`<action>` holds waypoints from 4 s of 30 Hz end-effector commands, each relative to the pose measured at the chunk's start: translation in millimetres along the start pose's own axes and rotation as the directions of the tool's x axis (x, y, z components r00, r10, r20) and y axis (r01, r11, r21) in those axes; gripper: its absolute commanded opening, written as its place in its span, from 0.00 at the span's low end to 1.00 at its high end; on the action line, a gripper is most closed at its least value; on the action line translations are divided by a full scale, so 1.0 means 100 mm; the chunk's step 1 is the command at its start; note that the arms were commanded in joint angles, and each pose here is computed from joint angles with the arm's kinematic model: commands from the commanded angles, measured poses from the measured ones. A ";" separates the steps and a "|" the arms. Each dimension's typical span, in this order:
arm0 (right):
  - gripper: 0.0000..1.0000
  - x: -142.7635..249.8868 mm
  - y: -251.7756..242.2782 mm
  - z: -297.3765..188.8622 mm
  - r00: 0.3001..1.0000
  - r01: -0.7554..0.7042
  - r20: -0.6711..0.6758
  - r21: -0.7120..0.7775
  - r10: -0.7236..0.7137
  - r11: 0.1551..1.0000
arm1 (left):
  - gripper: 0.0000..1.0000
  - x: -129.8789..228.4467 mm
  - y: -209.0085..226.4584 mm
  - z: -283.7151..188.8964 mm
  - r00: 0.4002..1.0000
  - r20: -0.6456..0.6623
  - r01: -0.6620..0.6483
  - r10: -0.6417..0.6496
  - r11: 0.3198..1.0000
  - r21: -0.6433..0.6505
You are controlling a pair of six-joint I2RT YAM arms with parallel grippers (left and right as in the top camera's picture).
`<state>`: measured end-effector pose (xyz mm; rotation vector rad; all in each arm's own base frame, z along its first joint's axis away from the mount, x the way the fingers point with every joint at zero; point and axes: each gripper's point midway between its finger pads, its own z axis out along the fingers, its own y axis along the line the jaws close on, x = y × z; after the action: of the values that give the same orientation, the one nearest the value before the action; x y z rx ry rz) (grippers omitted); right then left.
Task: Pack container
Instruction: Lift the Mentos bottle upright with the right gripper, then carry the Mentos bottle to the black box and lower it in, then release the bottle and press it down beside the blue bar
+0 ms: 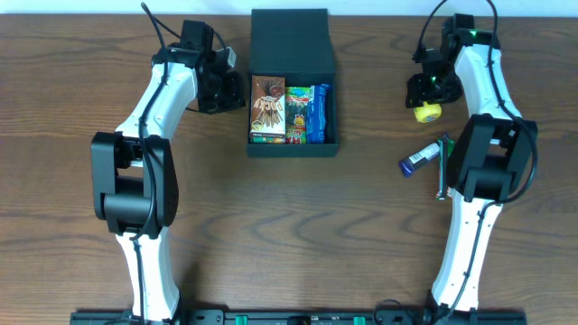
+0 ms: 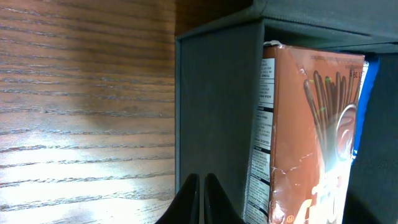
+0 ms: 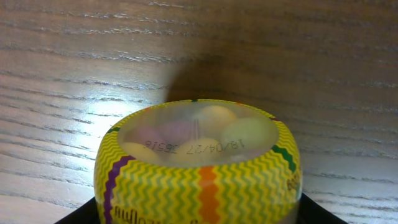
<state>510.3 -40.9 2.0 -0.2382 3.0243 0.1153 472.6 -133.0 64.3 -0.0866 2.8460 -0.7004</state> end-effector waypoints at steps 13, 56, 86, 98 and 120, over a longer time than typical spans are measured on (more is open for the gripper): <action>0.52 -0.42 0.36 -0.58 0.990 -0.006 0.142 0.005 0.005 1.000 | 0.06 0.03 0.06 0.06 1.000 -0.016 0.023 -0.023 1.000 -0.009; 0.49 0.19 2.83 -0.94 0.990 -0.143 -0.027 -0.054 0.141 0.988 | 0.06 0.04 0.06 0.06 1.000 -0.021 -0.009 0.009 1.000 -0.008; 0.27 0.29 2.60 -0.94 0.988 -0.148 -0.047 0.044 0.150 0.988 | 0.06 0.05 0.06 0.06 1.000 -0.026 -0.011 0.011 1.000 -0.007; 0.04 0.30 2.44 -0.95 0.991 -0.124 -0.037 0.119 0.129 0.985 | 0.06 0.05 0.06 0.06 1.000 -0.025 -0.011 0.011 1.000 -0.007; 0.01 0.48 2.56 -0.65 0.989 -0.054 -0.135 0.063 0.062 0.997 | 0.06 0.06 0.06 0.06 1.000 -0.028 -0.009 0.009 1.000 -0.007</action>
<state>418.1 185.2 74.3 -0.0914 3.1617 -0.0919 471.0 -132.8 63.7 -0.0772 2.8522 -0.6985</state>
